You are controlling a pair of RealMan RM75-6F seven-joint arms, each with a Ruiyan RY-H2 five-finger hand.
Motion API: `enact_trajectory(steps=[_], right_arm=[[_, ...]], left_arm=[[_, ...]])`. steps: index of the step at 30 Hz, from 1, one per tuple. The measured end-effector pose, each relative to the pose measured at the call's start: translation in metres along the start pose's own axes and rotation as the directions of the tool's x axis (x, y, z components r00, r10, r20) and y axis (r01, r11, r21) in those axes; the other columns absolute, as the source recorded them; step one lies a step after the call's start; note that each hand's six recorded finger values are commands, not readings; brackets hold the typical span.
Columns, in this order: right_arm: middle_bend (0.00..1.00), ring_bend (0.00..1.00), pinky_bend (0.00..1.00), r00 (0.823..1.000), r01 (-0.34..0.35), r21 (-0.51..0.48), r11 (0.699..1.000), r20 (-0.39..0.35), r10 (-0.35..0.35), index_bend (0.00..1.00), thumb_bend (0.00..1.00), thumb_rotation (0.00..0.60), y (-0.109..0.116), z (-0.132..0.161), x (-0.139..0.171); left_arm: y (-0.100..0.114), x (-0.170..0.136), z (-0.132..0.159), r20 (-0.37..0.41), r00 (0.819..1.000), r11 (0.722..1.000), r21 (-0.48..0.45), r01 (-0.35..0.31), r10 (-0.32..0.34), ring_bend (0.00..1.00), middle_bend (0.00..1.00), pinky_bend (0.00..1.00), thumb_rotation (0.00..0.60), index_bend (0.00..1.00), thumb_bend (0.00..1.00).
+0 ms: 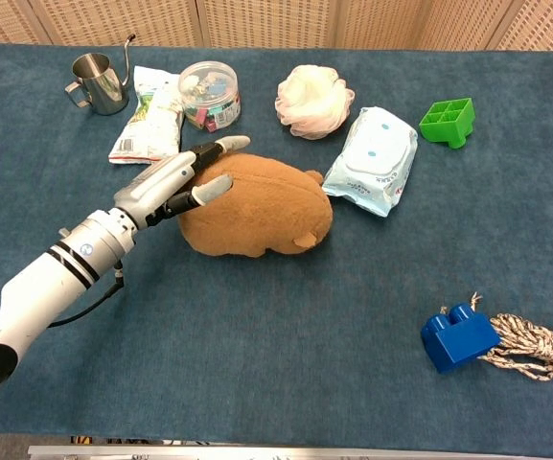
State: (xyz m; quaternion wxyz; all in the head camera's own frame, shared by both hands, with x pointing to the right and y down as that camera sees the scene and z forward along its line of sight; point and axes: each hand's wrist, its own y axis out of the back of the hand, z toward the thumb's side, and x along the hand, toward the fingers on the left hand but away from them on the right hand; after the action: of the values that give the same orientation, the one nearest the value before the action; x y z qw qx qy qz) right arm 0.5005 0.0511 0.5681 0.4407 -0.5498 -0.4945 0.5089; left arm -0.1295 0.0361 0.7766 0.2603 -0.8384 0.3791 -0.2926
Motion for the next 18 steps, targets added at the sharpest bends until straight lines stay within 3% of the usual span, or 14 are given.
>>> enact_trajectory(steps=[10,18], right_arm=[[0.36,0.22,0.25,1.0,-0.002,-0.003,1.0,0.003,0.002,0.35,0.07,0.6,-0.001,-0.001,0.0],[0.36,0.22,0.25,1.0,-0.005,-0.006,1.0,-0.001,0.005,0.35,0.07,0.6,-0.001,0.0,0.001]], left_arm=[[0.001,0.002,-0.014,-0.015,1.0,0.996,0.084,-0.026,0.027,0.07,0.09,0.01,0.014,0.04,0.04],[0.02,0.005,-0.01,-0.014,0.996,0.996,0.042,-0.085,0.085,0.07,0.09,0.01,0.015,0.04,0.04]])
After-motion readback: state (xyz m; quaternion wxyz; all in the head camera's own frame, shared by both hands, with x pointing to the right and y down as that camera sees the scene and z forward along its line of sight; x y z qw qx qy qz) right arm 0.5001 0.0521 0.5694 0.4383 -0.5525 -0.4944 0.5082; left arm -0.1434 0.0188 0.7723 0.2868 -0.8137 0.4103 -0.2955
